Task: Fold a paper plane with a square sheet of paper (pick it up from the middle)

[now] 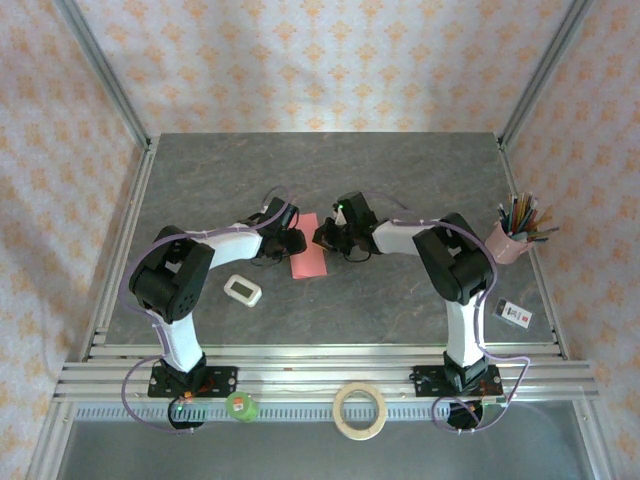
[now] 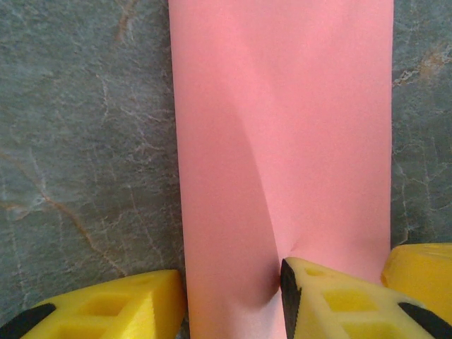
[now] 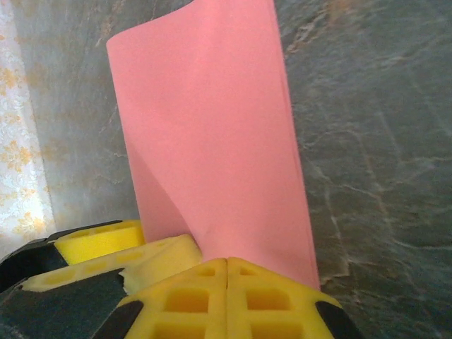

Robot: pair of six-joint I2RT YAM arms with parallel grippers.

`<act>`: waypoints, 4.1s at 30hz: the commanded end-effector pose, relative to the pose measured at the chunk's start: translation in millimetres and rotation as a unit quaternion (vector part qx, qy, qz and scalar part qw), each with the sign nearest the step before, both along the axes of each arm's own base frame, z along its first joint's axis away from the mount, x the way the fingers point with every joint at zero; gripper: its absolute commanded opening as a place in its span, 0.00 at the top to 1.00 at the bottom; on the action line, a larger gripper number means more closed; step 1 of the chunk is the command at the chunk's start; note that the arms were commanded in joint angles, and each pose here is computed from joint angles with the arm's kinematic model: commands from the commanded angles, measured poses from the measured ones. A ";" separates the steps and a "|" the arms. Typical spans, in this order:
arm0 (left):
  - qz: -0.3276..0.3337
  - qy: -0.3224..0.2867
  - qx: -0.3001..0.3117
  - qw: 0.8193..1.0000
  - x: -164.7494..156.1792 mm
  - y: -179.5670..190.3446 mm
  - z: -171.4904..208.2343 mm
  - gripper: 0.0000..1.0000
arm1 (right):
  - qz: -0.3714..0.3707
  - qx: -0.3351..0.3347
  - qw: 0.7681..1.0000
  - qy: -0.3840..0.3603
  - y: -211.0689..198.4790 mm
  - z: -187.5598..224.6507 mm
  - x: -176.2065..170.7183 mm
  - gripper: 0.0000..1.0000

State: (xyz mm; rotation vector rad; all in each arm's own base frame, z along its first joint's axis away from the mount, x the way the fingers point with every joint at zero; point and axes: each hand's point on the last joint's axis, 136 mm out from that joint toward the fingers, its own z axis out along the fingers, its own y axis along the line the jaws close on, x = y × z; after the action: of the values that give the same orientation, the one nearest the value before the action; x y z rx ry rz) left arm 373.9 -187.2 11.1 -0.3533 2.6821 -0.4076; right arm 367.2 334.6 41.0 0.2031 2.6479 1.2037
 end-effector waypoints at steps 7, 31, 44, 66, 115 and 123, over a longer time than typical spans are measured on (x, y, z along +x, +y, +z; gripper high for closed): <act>-0.004 0.088 0.051 0.995 -35.4 20.5 -65.0 0.55 | 0.006 -0.040 0.999 0.018 -3.4 -27.0 -0.7 0.95; -0.028 -0.076 -0.110 0.991 11.3 -31.3 81.1 0.54 | -0.128 -0.130 0.980 0.083 -74.3 -72.9 -42.1 0.97; -0.067 -0.017 -0.140 0.988 0.9 -73.0 47.9 1.00 | -0.119 -0.134 0.980 0.091 -72.4 -80.0 -43.1 0.98; -0.048 0.046 -0.117 0.991 -4.4 -56.7 -11.6 1.00 | -0.099 -0.200 0.968 0.115 -92.6 -109.6 -61.7 0.98; 0.044 -0.013 -0.177 0.983 35.9 32.5 8.7 1.00 | -0.048 -0.299 0.944 0.132 -129.4 -138.7 -88.4 1.00; -0.021 -0.064 -0.248 0.966 38.1 -26.1 55.2 1.00 | -0.048 -0.296 0.945 0.133 -128.5 -139.0 -88.1 1.00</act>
State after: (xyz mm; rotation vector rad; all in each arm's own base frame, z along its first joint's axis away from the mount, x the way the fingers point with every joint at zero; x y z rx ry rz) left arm 413.6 -185.6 47.0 -0.4812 2.4784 -1.0067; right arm 358.3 299.5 11.6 0.2495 2.6451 0.9492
